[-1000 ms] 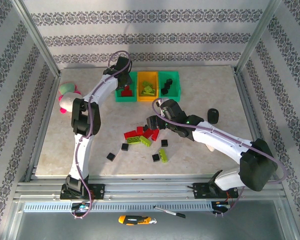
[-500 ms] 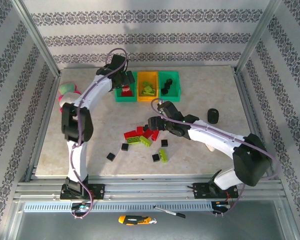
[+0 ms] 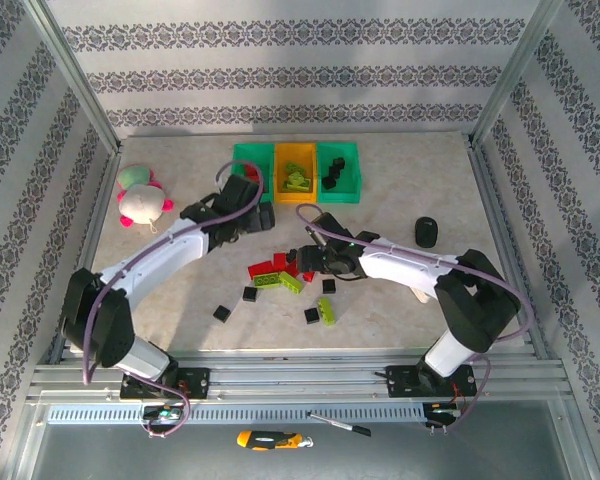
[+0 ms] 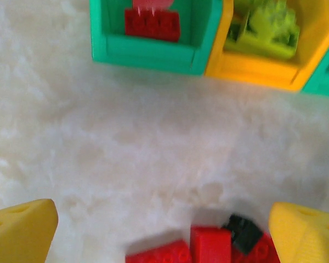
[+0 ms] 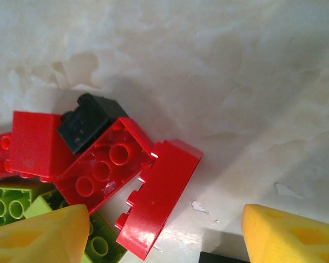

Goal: Sort the legos into containers by color
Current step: Pick up the lego from the center of the table.

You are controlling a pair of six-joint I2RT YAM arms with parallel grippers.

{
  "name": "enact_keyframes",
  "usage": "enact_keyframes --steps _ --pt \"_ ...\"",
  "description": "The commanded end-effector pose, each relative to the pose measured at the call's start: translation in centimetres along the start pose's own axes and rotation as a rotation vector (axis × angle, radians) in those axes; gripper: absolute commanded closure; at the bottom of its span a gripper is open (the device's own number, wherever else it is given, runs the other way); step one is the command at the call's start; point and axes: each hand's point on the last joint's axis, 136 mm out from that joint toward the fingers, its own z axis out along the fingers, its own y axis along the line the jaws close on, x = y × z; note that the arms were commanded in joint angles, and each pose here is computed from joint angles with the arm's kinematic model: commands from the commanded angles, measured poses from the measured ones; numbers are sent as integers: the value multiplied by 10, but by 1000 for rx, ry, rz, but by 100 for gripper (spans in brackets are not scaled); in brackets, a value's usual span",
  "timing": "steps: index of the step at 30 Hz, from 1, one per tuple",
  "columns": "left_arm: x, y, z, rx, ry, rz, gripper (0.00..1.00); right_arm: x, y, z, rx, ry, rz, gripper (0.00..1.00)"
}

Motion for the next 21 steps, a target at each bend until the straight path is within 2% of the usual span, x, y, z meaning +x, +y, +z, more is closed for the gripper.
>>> enact_keyframes --steps 1,7,11,14,16,18,21 --pt "6 -2 -17 31 -63 -30 1 20 -5 11 14 68 -4 29" --pt "41 14 -21 19 -21 -42 1 27 -15 19 58 89 -3 36" --pt "47 22 -22 1 -19 -35 1 23 -24 15 102 59 6 46" --pt "45 20 -22 13 -31 -25 1 21 -25 16 110 59 16 49" --pt "43 18 -22 23 -38 -20 1 20 -21 18 97 63 18 47" --pt "43 17 -22 26 -42 -20 1 18 -17 21 87 66 16 39" --pt "43 16 -21 30 -39 -21 1 15 -12 26 84 66 9 39"
